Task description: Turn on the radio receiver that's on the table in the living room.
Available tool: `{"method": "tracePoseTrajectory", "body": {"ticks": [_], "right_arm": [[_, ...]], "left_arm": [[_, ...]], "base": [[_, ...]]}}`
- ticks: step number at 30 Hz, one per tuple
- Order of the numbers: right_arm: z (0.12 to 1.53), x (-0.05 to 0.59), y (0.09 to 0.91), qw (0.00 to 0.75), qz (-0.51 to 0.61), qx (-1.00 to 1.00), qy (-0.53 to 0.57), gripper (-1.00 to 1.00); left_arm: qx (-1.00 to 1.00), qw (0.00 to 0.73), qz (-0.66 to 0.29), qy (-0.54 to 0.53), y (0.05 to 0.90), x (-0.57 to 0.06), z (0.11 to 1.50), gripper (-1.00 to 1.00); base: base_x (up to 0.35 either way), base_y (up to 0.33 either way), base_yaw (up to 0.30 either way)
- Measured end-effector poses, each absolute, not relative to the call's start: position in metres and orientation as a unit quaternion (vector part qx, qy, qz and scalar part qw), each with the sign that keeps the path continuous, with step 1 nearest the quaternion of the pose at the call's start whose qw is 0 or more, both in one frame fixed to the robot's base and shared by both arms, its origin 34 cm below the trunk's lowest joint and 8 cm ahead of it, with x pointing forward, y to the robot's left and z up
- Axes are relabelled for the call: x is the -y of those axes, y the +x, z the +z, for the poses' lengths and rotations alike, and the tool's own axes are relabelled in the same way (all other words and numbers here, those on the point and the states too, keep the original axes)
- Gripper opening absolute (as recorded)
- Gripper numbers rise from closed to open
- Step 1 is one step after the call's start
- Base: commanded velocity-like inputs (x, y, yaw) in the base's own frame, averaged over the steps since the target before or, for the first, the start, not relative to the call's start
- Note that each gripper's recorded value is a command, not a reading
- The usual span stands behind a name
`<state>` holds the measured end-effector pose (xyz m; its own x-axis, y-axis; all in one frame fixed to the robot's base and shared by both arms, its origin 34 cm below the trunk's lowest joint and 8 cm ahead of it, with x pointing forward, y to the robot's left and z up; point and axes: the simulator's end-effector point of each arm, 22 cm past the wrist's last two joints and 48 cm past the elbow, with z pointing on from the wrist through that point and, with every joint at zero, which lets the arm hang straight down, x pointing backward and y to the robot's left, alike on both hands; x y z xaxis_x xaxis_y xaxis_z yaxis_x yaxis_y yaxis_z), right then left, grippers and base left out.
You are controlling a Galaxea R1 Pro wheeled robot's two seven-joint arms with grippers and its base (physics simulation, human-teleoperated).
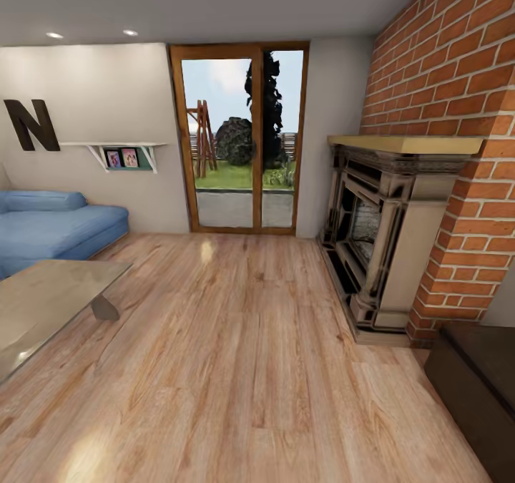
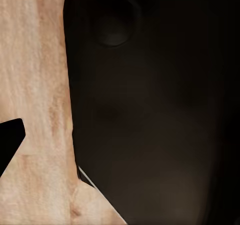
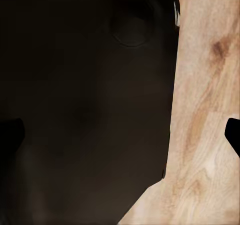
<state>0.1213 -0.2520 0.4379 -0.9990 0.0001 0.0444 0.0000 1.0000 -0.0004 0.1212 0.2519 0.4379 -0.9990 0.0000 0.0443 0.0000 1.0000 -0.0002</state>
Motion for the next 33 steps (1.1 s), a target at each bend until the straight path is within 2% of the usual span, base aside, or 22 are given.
{"method": "tracePoseTrajectory", "body": {"ticks": [11,23,31,32,33], "right_arm": [[0.439,0.207,0.173,-0.014,-0.027,1.0,-0.001,1.0],[0.439,0.234,0.199,-0.041,-0.009,0.999,0.002,1.0],[0.441,0.269,0.228,-0.067,0.014,0.998,0.008,1.0],[0.447,0.291,0.259,-0.099,0.029,0.995,0.012,1.0],[0.464,0.293,0.323,-0.165,0.033,0.985,0.022,1.0]], "left_arm": [[0.999,0.029,0.032,0.002,0.107,-0.203,0.44,1.0],[0.998,0.011,0.055,0.002,0.116,-0.169,0.443,1.0],[0.998,-0.034,0.044,-0.002,0.147,-0.18,0.442,1.0],[0.996,-0.074,0.043,0.0,0.182,-0.181,0.444,1.0],[0.989,-0.145,0.04,0.003,0.254,-0.184,0.456,1.0]], "base": [[0.0,0.0,0.0],[0.0,0.0,0.0],[0.0,0.0,0.0],[0.0,0.0,0.0],[0.0,0.0,0.0]]}}
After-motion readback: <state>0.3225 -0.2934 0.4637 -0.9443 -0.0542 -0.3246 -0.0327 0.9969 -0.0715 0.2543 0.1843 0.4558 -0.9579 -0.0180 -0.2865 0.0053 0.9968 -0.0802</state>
